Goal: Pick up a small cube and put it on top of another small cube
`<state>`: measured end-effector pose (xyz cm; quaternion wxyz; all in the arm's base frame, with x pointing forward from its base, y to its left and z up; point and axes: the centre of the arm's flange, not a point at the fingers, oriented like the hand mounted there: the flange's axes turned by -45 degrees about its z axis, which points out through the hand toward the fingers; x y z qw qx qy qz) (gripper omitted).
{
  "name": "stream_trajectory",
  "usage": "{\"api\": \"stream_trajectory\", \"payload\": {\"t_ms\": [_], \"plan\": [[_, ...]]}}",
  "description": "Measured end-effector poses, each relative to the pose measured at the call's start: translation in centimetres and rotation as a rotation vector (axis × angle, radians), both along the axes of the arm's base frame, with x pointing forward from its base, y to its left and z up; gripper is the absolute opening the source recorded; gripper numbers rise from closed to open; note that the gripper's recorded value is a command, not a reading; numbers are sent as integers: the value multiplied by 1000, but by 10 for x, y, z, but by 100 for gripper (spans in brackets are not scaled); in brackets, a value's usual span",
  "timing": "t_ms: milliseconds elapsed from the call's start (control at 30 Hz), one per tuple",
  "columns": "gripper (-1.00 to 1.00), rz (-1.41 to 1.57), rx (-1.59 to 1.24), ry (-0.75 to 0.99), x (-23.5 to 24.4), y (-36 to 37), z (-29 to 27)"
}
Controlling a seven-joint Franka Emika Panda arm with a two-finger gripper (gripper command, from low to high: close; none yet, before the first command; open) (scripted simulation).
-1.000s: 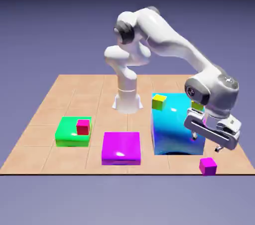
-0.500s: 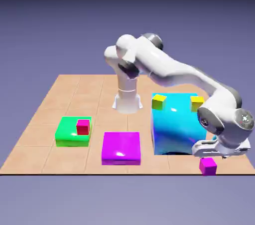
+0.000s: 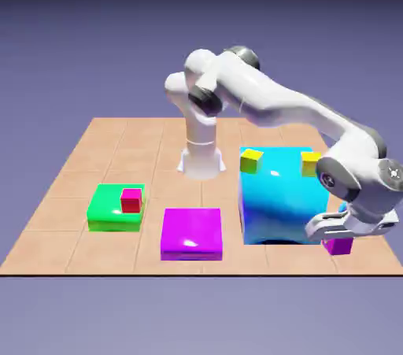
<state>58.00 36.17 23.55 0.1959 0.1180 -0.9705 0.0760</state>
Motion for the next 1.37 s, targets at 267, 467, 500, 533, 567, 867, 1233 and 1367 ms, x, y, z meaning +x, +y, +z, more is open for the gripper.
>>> {"api": "stream_trajectory", "payload": {"t_ms": [267, 467, 500, 533, 567, 867, 1233, 1367], "plan": [[-100, 316, -110, -19, -51, -6, 50], [-100, 491, -159, -5, -85, -30, 95], [-100, 516, -163, 0, -90, -35, 103], [-100, 541, -166, 4, -96, -41, 111], [-100, 564, -167, 9, -101, -47, 119], [-100, 749, -102, 61, -157, -111, 185], [-100, 914, 19, 133, -201, -168, 165], [100, 913, 22, 134, -206, -176, 143]]}}
